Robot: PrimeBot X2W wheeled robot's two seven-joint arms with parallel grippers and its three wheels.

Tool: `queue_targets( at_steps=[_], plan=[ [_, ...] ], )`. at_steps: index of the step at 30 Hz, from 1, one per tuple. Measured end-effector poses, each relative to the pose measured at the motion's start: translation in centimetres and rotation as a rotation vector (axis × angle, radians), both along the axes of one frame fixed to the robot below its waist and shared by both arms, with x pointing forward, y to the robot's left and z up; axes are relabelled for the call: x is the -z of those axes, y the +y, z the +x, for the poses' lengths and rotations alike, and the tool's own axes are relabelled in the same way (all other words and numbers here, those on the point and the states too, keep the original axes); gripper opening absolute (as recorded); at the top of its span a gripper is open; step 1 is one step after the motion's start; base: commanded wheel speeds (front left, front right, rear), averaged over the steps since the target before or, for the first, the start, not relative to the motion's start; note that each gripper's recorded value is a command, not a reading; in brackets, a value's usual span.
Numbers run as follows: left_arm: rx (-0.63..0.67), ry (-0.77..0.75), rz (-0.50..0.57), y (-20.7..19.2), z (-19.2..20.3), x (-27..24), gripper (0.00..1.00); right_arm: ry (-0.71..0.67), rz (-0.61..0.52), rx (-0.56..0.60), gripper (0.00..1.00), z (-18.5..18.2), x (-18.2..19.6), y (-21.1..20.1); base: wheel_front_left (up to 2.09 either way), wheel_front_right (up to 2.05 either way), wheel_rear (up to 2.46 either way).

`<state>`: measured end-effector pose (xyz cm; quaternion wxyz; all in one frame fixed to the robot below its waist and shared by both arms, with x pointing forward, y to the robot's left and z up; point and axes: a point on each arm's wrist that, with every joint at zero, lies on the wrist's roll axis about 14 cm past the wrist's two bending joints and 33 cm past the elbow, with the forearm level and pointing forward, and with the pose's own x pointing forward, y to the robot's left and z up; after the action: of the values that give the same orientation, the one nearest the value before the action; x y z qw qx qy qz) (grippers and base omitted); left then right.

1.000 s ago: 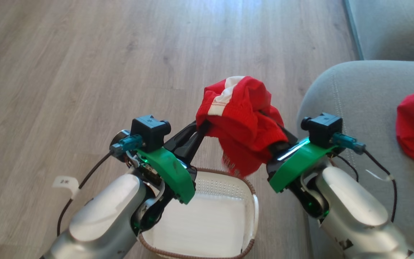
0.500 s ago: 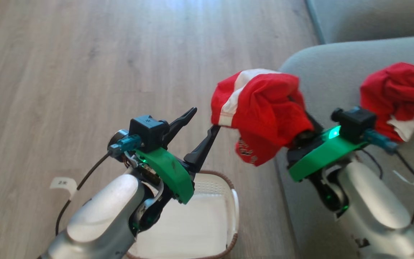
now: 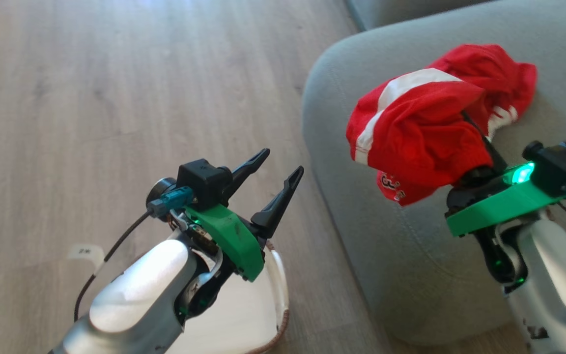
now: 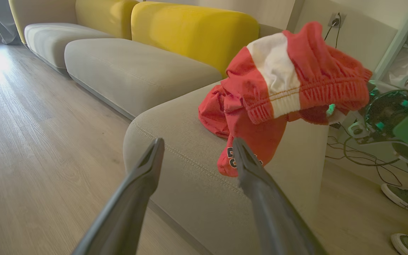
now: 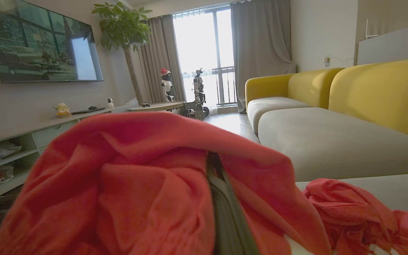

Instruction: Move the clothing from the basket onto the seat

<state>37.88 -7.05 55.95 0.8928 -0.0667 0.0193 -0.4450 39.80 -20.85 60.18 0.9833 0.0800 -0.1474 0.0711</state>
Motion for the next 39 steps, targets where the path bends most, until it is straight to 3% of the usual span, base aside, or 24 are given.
queue_targets(
  at_steps=[10, 25, 34, 39],
  plan=[
    [0.147, -0.006, -0.006, -4.8, -0.5, 0.4, 1.0, -0.026, -0.029, 0.176, 0.0, -3.7, -0.9, -5.9, 0.0, 0.0, 0.0],
    [0.305, 0.0, -0.025, -9.9, -1.4, 1.0, 1.0, -0.008, -0.048, 0.354, 0.0, -8.1, -0.9, -10.3, 0.0, 0.0, 0.0],
    [0.315, 0.018, -0.034, -10.0, -1.0, 1.6, 1.0, 0.056, -0.077, 0.357, 0.0, -7.0, 0.0, -11.0, 0.0, 0.0, 0.0],
    [0.307, 0.016, -0.032, -9.8, 0.2, 1.8, 1.0, 0.035, -0.164, 0.337, 0.0, -3.7, -2.6, -12.5, 0.0, 0.0, 0.0]
  ],
)
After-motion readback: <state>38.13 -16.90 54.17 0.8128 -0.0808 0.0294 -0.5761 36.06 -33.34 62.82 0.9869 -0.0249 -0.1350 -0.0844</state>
